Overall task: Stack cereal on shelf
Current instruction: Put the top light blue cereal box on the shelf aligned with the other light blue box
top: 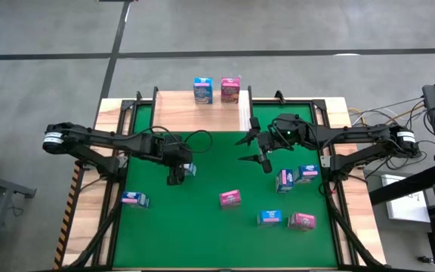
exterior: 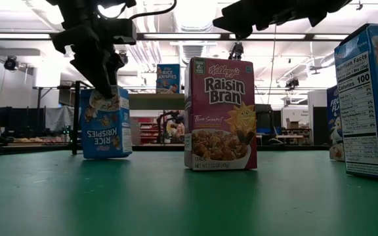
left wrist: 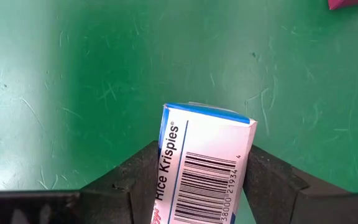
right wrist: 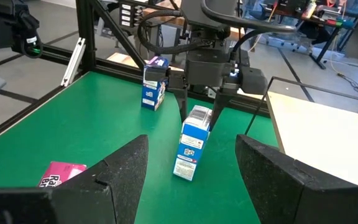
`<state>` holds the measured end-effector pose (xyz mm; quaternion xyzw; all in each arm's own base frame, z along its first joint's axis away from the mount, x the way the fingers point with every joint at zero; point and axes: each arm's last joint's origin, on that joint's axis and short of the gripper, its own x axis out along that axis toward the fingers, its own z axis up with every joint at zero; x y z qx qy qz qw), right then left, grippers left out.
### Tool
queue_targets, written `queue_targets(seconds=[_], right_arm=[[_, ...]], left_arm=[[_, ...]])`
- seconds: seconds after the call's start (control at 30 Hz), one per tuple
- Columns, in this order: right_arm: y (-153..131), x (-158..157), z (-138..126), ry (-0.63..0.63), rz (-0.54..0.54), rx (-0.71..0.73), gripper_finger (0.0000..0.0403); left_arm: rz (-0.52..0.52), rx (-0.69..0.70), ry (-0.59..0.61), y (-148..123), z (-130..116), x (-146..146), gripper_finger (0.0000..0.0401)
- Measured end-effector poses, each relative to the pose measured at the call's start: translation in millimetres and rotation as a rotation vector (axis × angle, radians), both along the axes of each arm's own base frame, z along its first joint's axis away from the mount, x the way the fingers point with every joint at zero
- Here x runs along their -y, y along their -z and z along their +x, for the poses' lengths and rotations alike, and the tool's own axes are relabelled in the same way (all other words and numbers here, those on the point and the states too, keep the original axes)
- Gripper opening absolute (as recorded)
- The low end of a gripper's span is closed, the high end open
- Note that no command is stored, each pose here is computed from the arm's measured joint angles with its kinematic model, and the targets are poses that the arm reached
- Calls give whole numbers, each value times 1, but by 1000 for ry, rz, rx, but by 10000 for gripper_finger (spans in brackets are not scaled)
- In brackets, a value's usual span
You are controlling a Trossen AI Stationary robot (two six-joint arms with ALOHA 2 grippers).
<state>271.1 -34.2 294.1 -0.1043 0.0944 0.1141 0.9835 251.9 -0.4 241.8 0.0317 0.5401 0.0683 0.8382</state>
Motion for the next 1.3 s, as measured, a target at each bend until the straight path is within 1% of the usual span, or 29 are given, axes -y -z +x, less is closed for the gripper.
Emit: queue_targets(seconds=[0.2, 0.43, 0.6, 0.77, 0.83, 0.93, 1.03, 1.3], right_arm=[[0, 0, 0, 0, 0, 0, 231], [1, 0, 0, 0, -1, -8, 231], [1, 0, 0, -3, -12, -5, 231], [0, 0, 0, -3, -17, 1, 231], [0, 0, 0, -4, -21, 8, 231], [0, 0, 0, -5, -27, 9, 231], [-1, 0, 0, -5, -29, 17, 231], [-3, 0, 1, -5, -31, 36, 231]], left_arm=[[6, 40, 26, -4, 1, 3, 183], [22, 204, 53, -25, -2, 8, 166], [24, 390, 89, -47, -4, 15, 162], [51, 639, 172, -73, -6, 24, 161], [69, 740, 206, -78, -9, 28, 161], [91, 866, 237, -77, -14, 31, 161], [103, 1011, 233, -72, -17, 30, 161], [111, 1315, 204, -36, -28, 28, 161]])
